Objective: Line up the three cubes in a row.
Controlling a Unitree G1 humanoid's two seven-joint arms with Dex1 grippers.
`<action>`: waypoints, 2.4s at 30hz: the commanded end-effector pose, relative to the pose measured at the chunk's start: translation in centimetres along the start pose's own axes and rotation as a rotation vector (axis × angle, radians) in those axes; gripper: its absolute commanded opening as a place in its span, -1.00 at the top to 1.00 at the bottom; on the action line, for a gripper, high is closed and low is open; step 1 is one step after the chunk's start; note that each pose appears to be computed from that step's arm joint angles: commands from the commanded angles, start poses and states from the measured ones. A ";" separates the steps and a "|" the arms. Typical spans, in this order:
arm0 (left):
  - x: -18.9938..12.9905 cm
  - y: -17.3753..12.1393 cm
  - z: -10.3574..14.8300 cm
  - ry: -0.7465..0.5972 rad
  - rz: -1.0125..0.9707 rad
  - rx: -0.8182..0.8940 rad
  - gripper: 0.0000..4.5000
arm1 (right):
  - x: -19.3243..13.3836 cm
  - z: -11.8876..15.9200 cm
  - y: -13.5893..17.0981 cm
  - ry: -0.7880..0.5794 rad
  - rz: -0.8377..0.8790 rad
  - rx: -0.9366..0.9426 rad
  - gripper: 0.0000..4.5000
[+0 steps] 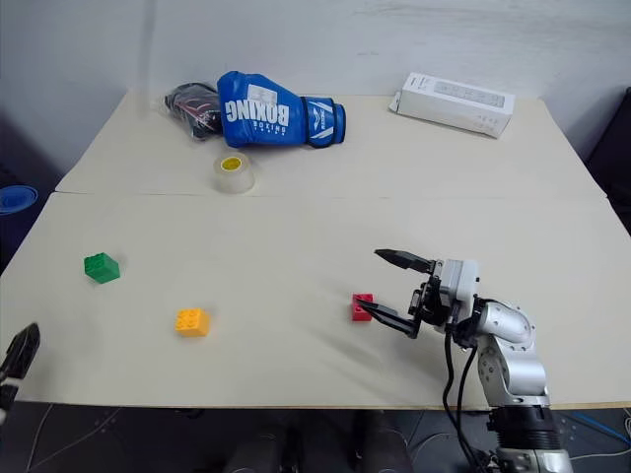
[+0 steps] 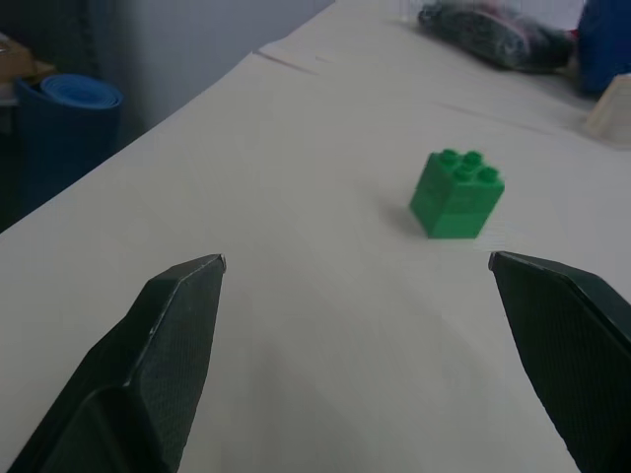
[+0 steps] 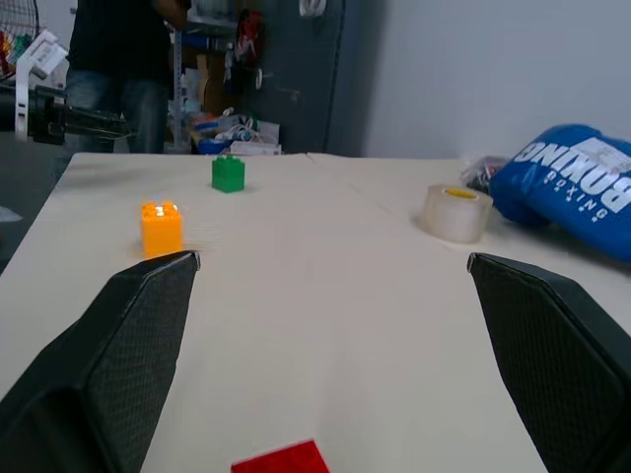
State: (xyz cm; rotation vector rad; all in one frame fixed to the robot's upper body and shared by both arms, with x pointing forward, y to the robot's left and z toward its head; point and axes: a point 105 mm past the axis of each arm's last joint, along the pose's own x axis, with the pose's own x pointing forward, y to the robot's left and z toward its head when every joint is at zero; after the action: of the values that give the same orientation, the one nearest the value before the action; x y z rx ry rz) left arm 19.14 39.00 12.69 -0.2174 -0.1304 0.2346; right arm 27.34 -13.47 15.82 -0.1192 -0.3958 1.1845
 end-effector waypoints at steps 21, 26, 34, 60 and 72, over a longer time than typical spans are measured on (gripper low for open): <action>10.2 -5.5 -2.8 0.130 0.156 0.126 -0.92 | 2.0 0.7 0.6 -0.014 0.059 -0.053 -1.00; 10.0 -5.2 -3.1 0.128 0.145 0.150 -0.39 | 1.9 0.4 0.4 0.009 0.055 -0.059 -1.00; 10.2 -6.3 -0.9 0.008 -0.001 0.140 0.34 | 1.4 0.8 0.4 0.021 0.050 -0.075 -1.00; 2.4 -32.4 -7.4 0.293 -1.840 0.682 0.34 | -5.2 2.8 2.7 0.214 0.012 -0.111 -1.00; 2.5 -31.7 -8.7 0.398 -1.821 0.666 0.34 | -5.4 2.9 2.9 0.224 -0.030 -0.123 -1.00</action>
State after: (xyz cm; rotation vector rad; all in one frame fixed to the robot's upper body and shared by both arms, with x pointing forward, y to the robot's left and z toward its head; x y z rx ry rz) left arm 30.13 7.57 11.15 0.5588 0.1932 -1.5516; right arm 22.28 -17.65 15.31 -0.3171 -0.2205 1.1175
